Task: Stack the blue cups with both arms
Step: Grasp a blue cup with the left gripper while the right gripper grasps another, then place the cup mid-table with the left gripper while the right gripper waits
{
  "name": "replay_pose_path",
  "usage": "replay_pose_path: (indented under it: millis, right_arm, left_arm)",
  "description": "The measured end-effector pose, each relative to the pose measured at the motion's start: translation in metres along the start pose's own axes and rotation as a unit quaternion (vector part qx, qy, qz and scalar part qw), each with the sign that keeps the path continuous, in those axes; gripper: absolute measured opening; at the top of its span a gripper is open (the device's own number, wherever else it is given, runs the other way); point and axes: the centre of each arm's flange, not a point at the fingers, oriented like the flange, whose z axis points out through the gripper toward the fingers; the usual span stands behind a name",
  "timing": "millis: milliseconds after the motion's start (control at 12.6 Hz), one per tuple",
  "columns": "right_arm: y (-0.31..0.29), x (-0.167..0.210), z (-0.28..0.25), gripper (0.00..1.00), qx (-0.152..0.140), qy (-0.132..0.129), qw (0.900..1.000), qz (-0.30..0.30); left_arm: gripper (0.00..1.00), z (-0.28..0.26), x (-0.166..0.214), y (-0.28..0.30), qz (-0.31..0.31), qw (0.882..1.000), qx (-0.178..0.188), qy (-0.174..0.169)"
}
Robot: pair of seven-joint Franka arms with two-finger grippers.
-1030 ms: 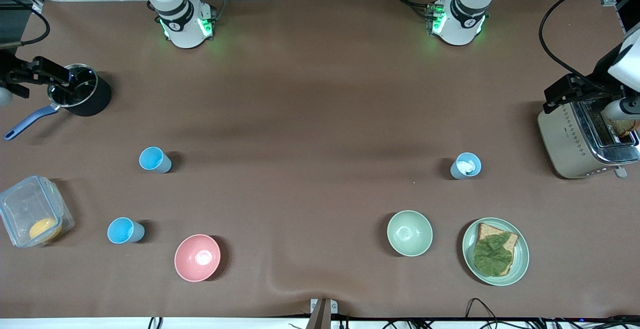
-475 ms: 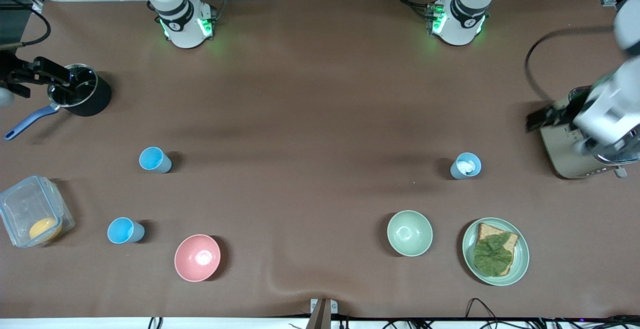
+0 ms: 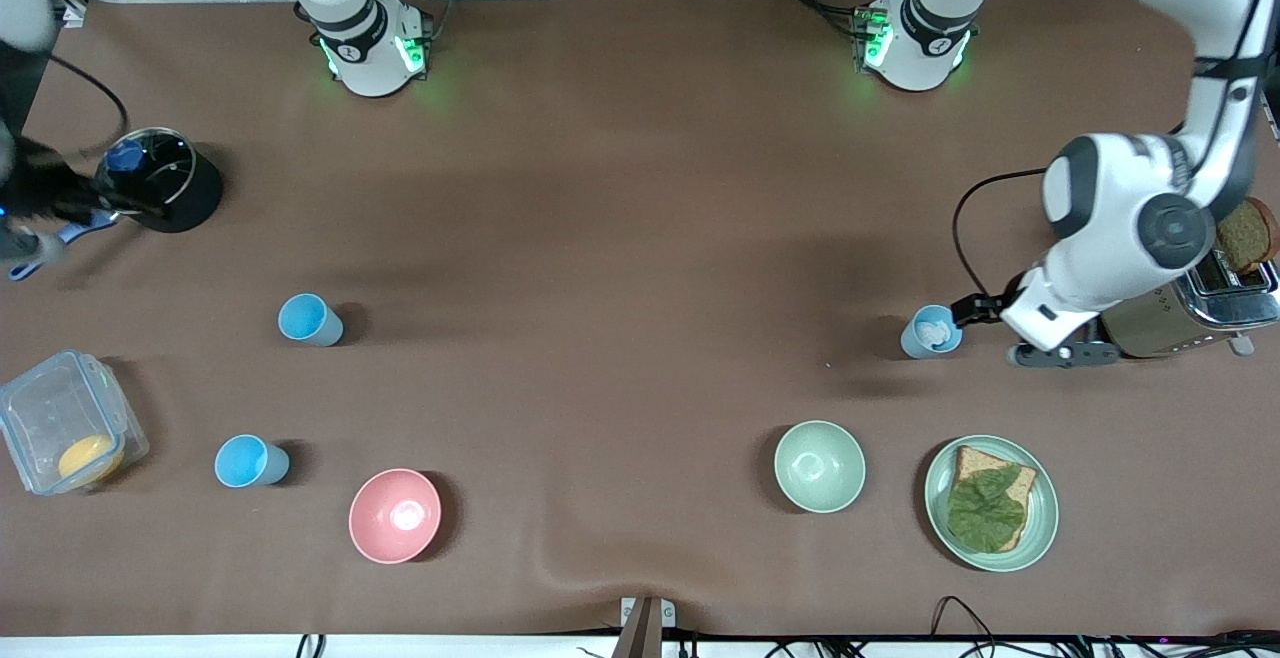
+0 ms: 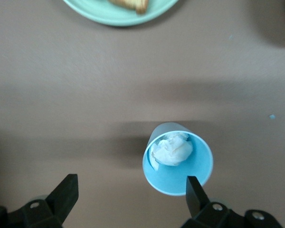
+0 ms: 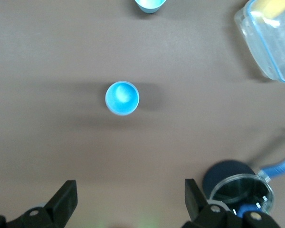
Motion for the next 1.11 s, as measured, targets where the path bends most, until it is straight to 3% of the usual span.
replay_pose_path:
  millis: [238,317,634,871,950,1109]
  right_arm:
    - [0.001,0.02,0.115,1.0,0.004,-0.018,1.0,-0.002]
    - [0.002,0.028,0.145,1.0,0.006,-0.027,1.0,-0.003]
    - [0.007,0.059,0.232,1.0,0.008,-0.023,1.0,-0.002]
    - [0.008,0.064,0.28,1.0,0.013,-0.042,0.999,-0.002]
    - [0.008,0.064,0.289,0.9,0.013,-0.042,0.999,-0.002]
    - [0.008,0.064,0.294,0.66,0.014,-0.041,0.999,-0.001]
  left_arm:
    - [0.96,0.035,-0.002,0.0,0.0,1.0,0.0,-0.022]
    - [0.89,0.042,-0.003,-0.001,0.0,1.0,0.0,-0.027]
    - [0.41,0.059,-0.004,-0.002,-0.001,0.999,-0.001,-0.039]
    - [0.09,0.049,0.004,0.008,0.006,1.0,-0.003,-0.027]
    - [0.03,0.039,0.009,0.026,0.019,1.0,-0.009,-0.022]
    - [0.03,0.012,0.015,0.083,0.028,0.999,-0.024,-0.015]
